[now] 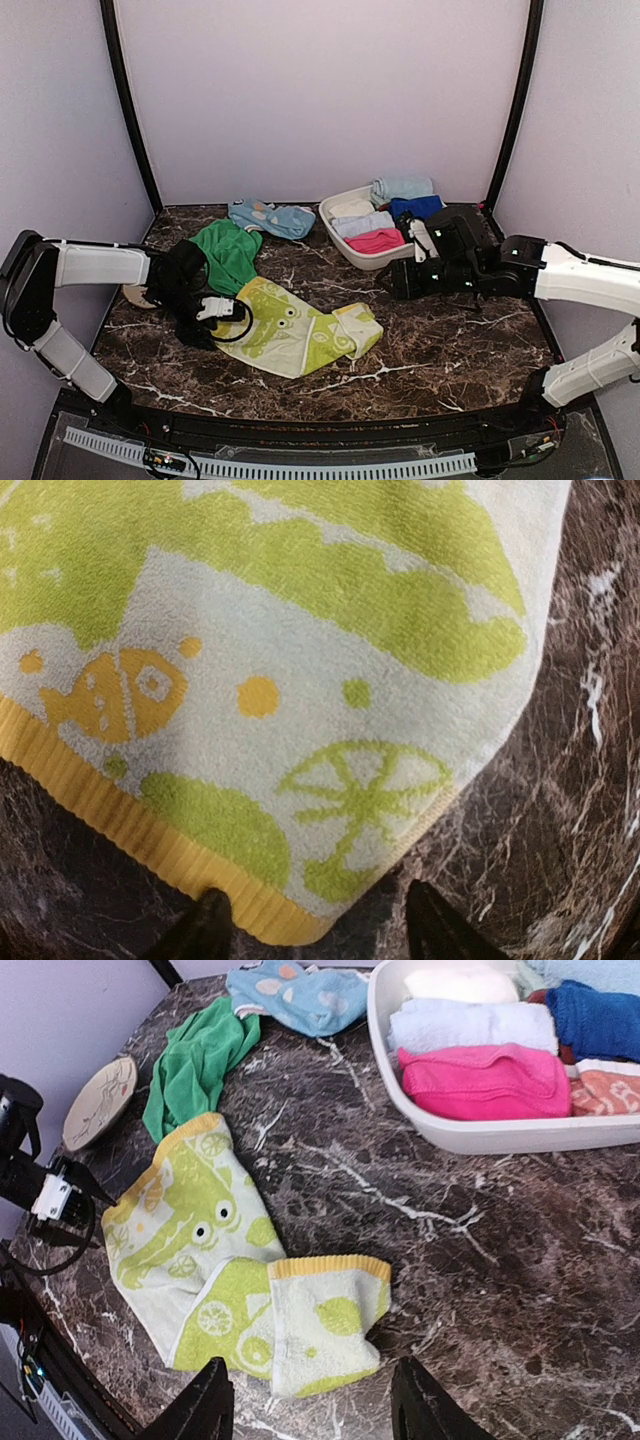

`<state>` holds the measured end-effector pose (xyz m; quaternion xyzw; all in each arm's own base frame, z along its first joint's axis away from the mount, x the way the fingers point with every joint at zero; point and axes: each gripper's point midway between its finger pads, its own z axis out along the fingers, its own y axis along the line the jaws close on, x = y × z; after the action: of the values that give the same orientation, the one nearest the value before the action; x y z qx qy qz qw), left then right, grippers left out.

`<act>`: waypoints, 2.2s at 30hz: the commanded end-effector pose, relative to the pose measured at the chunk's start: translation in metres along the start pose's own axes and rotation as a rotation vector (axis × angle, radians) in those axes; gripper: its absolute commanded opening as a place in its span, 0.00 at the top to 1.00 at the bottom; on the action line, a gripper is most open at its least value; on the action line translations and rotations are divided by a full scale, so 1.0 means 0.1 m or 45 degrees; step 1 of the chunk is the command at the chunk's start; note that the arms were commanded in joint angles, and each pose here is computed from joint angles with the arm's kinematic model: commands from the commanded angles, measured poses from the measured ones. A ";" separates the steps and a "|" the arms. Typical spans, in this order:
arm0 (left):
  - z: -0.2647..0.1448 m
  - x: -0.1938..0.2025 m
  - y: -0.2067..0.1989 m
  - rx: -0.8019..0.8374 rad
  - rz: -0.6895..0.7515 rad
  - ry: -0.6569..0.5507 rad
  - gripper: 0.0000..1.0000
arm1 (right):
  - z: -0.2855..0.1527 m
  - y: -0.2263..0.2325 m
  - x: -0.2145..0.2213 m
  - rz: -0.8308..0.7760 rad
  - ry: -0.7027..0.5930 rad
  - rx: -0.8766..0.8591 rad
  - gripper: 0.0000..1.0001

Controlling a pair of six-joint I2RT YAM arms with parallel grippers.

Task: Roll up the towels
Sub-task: Place the towel at the center of the board, then pick up the towel from the center of the board.

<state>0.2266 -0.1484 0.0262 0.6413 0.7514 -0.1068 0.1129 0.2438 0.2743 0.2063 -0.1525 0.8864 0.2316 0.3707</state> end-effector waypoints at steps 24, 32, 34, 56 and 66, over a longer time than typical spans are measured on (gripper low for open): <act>-0.52 -0.15 -0.16 -0.054 -0.090 -0.069 1.00 | 1.85 0.91 0.83 -0.308 0.480 0.180 0.47; -0.61 -0.21 -0.12 -0.081 -0.094 -0.098 1.00 | 1.70 0.68 0.75 -0.344 0.435 0.373 0.79; -0.65 -0.26 -0.10 -0.094 -0.098 -0.125 1.00 | 1.61 0.68 0.62 -0.339 0.393 0.388 0.94; -2.83 -1.41 1.50 -1.051 -0.154 -0.479 1.00 | 0.13 0.16 -1.73 -0.071 -0.255 0.428 1.00; -2.63 -1.16 1.45 -1.112 -0.137 -0.379 1.00 | 0.23 -0.12 -0.66 0.114 -0.032 0.363 1.00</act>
<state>0.3892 -0.1659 0.3227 0.4710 0.7320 0.1015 0.4818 0.3351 0.2938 0.2808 -0.0827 0.8885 0.1028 0.4394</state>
